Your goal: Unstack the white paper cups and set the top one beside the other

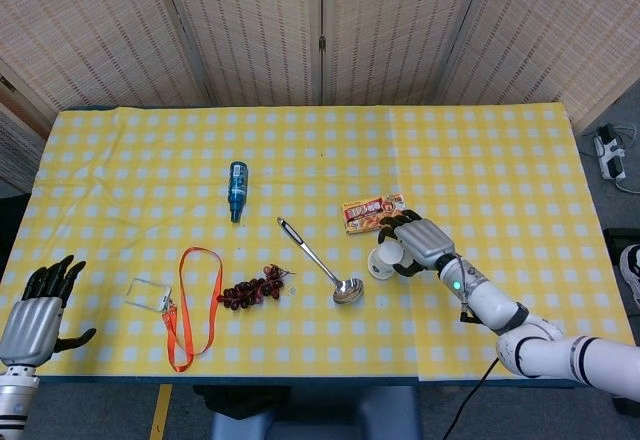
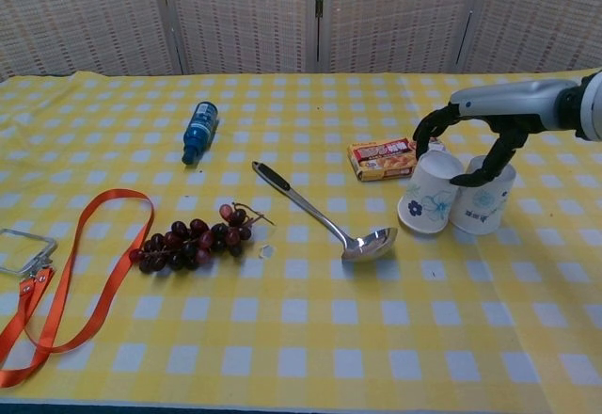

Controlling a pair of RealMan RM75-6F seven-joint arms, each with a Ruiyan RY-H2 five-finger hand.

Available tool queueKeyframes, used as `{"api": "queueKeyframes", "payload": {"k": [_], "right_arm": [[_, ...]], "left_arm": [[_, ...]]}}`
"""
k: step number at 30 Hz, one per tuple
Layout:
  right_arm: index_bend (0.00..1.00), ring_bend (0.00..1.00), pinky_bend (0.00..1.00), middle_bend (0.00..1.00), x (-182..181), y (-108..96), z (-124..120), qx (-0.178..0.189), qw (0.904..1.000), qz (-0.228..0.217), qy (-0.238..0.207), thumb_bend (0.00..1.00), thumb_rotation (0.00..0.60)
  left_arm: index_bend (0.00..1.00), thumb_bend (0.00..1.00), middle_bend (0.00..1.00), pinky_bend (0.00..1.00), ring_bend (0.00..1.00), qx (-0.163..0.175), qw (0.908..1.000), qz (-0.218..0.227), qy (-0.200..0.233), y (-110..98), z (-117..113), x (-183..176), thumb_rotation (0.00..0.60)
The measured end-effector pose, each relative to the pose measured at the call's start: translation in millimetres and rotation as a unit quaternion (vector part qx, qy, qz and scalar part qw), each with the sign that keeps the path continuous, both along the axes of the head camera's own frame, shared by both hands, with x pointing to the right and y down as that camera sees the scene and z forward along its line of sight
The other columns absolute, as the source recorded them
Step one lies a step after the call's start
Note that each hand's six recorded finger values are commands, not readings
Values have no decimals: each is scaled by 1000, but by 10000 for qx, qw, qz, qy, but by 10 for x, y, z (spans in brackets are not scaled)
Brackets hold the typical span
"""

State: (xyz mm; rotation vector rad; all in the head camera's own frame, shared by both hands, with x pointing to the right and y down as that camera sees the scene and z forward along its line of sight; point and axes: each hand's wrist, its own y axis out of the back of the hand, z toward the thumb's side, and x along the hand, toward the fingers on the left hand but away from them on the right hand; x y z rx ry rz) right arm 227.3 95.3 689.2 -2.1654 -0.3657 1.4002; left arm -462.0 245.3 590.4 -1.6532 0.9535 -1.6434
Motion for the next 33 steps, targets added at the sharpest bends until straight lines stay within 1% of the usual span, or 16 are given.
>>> {"api": "queueKeyframes", "payload": {"k": [8,9,14,17,19,23,26,29,32,33], "right_arm": [[356,116,54,145,-1,0,30,-11,10000,-12,41,441,600],[340,114,53,143,2,2,32,-16,10000,-16,51,441,600],[185,104,46,125,22,1,35,11,10000,-22,88,441,600],[122,103,45,114,30,5,22,20,10000,-15,80,442,600],[101,103,45,107,36,7,2,33,10000,-5,62,441,600],[98,104,45,99,79,-6,-70,91,9999,54,24,442,600],[98,106,45,94,161,-27,-167,207,9996,174,-18,441,600],[98,108,45,91,311,-50,-302,413,9984,394,-59,441,600],[98,108,45,79,517,-54,-462,732,9951,658,-82,441,600],[98,110,45,75,612,-46,-531,891,9930,774,-84,441,600]], "left_arm": [[0,199,0,0,0,-28,10000,-9,-6,6,18,-11,600],[0,199,0,0,0,-27,10000,-14,-5,6,18,-12,600],[0,199,0,0,0,-32,10000,-2,3,4,25,-8,600],[0,199,0,0,0,-27,10000,6,14,1,25,-1,600],[0,199,0,0,0,-30,10000,11,15,-1,27,2,600],[0,199,0,0,0,-20,10000,25,22,-16,23,15,600],[0,199,0,0,0,6,10000,34,15,-33,12,17,600],[0,199,0,0,0,41,10000,32,-6,-52,2,16,600],[0,199,0,0,0,137,9999,60,-27,-76,-11,37,600],[0,199,0,0,0,179,9998,74,-33,-84,-17,48,600]]}}
